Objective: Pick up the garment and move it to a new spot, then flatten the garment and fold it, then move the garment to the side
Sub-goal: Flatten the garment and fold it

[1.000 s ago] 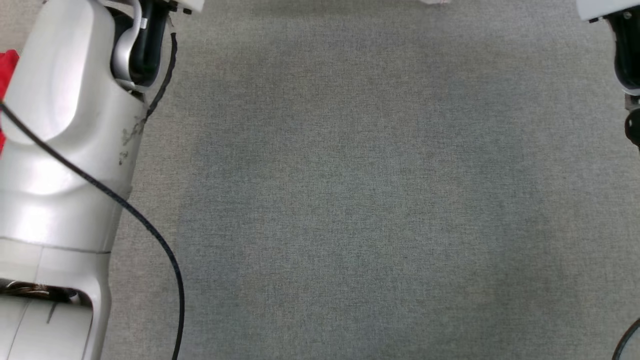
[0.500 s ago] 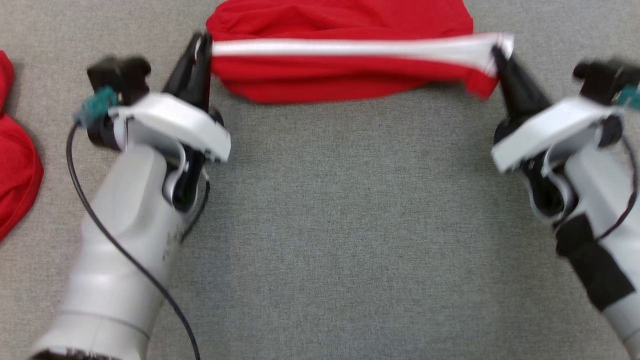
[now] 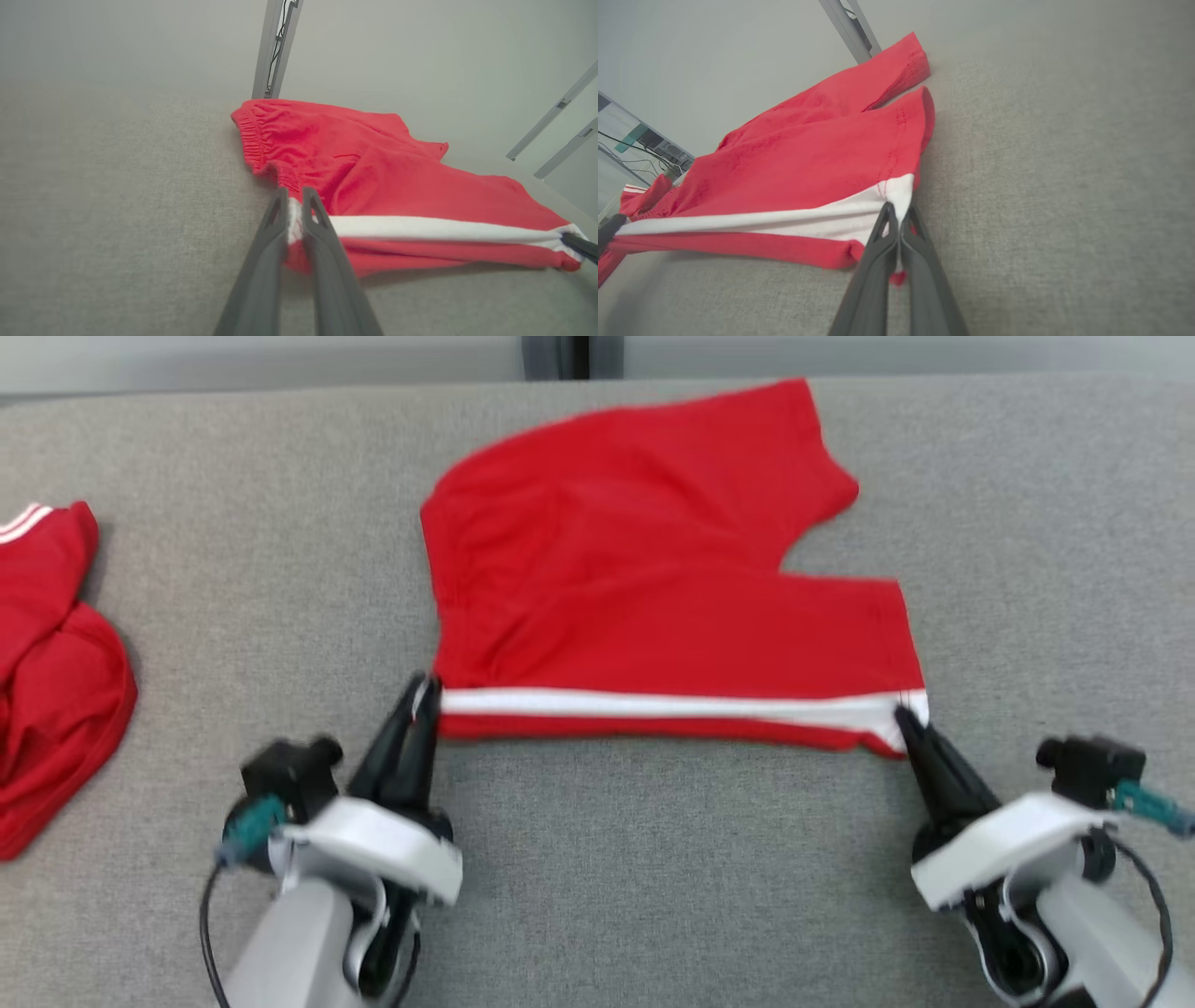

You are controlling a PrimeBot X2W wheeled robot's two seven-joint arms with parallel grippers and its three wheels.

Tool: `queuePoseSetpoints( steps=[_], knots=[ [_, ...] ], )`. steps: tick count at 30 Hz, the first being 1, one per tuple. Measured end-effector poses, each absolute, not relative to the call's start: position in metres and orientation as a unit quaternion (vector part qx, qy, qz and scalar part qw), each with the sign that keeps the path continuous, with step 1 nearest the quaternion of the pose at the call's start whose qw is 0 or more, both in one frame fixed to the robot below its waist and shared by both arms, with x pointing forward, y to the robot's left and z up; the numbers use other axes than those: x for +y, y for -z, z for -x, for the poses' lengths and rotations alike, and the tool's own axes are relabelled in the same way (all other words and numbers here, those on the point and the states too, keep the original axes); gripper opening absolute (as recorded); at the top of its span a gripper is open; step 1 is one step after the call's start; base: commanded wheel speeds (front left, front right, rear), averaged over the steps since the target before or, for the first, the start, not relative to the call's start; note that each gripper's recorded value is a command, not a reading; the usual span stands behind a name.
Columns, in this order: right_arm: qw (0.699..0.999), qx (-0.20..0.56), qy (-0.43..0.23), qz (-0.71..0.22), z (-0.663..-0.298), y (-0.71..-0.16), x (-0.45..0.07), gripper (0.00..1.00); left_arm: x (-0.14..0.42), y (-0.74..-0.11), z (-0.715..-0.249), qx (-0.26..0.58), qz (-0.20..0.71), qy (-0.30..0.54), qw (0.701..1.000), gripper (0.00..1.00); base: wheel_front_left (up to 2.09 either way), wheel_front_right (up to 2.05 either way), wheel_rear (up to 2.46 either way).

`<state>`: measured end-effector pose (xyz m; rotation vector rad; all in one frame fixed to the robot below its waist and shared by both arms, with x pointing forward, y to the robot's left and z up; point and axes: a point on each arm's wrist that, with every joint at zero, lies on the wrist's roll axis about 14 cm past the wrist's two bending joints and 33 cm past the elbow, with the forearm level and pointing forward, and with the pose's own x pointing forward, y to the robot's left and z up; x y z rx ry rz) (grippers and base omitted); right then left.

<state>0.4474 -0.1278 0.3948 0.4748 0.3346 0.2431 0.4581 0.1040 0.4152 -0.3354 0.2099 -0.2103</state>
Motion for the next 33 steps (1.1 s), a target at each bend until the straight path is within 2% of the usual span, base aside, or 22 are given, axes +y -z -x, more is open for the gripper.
queuePoseSetpoints(
  steps=[10, 17, 27, 33],
  knots=[
    [0.952, 0.162, -0.09, -0.245, -0.38, -0.397, -0.148, 0.0, 0.101, -0.42, -0.385, 0.109, 0.153, 0.113, 0.976, 0.0, 0.0, 0.0, 0.0],
    [0.951, 0.171, -0.09, -0.241, -0.357, -0.398, -0.152, 0.0, 0.103, -0.42, -0.359, 0.141, 0.155, 0.106, 0.972, 0.0, 0.0, 0.0, 0.0],
    [0.959, 0.137, -0.08, -0.235, -0.369, -0.424, -0.158, 0.0, 0.109, -0.444, -0.37, 0.12, 0.149, 0.101, 0.976, 0.0, 0.0, 0.0, 0.0],
    [0.968, 0.088, -0.09, -0.218, -0.404, -0.455, -0.16, 0.0, 0.109, -0.459, -0.394, 0.105, 0.16, 0.103, 0.976, 0.0, 0.0, 0.0, 0.0]
  ],
)
